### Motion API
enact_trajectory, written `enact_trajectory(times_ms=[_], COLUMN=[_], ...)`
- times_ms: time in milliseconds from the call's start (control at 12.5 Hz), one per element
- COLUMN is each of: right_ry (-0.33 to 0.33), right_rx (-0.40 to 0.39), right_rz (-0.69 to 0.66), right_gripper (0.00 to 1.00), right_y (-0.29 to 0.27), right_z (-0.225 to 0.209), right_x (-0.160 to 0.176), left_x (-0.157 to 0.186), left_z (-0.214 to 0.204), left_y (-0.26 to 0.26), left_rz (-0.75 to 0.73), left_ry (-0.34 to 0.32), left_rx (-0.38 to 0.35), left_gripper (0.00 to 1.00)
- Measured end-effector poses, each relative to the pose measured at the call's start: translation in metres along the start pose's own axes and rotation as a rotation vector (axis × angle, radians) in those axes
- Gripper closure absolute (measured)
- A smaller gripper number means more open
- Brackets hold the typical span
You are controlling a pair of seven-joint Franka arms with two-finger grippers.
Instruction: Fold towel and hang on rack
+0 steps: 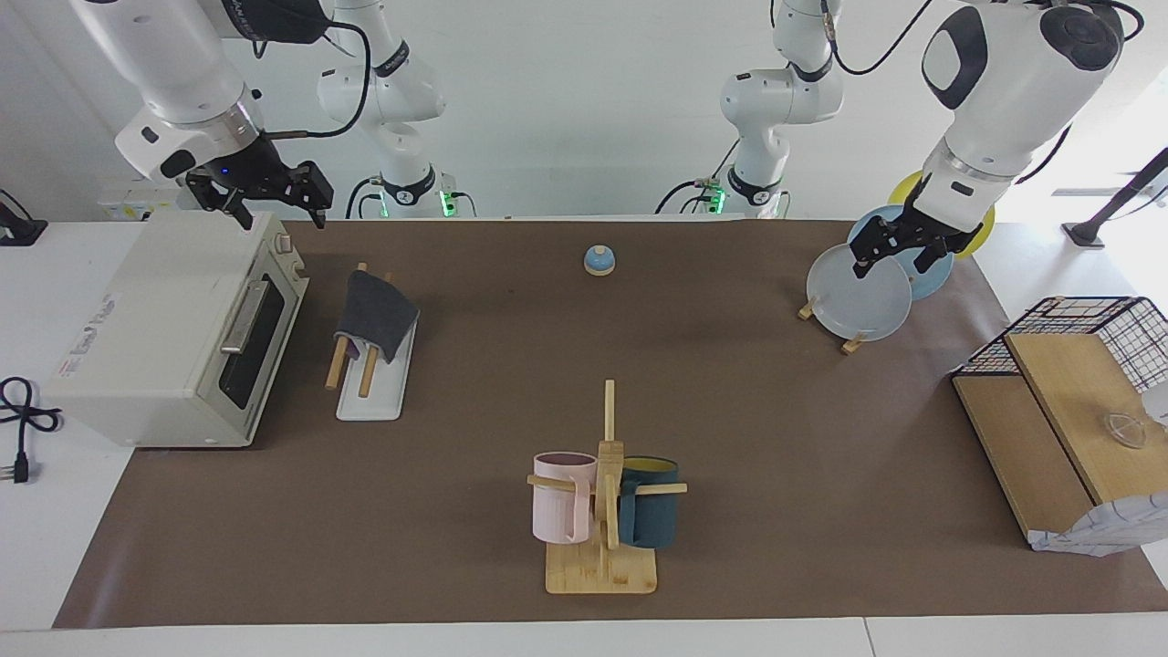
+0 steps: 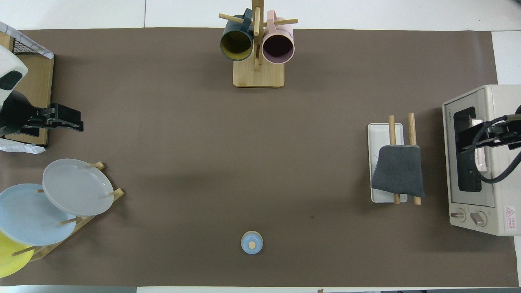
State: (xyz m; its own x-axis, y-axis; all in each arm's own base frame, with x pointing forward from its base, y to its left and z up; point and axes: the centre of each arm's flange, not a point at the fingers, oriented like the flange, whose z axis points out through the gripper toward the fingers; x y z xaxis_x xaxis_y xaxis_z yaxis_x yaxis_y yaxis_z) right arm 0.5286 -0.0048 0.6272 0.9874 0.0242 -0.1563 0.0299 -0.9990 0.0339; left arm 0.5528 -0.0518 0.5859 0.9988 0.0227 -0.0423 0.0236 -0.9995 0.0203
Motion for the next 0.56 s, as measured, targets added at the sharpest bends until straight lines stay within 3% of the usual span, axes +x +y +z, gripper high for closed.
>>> enact_trajectory(times_ms=[560], right_ry=[-0.013], right_rx=[0.0], right_rz=[-0.001], right_gripper=[0.0], right_y=[-0.0003], right_z=[0.0073], right_x=[0.0045], left_x=[0.0], left_z=[0.0], left_y=[-0.0001], left_rz=[0.0], left_ry=[0.0], left_rx=[0.0], left_gripper=[0.0])
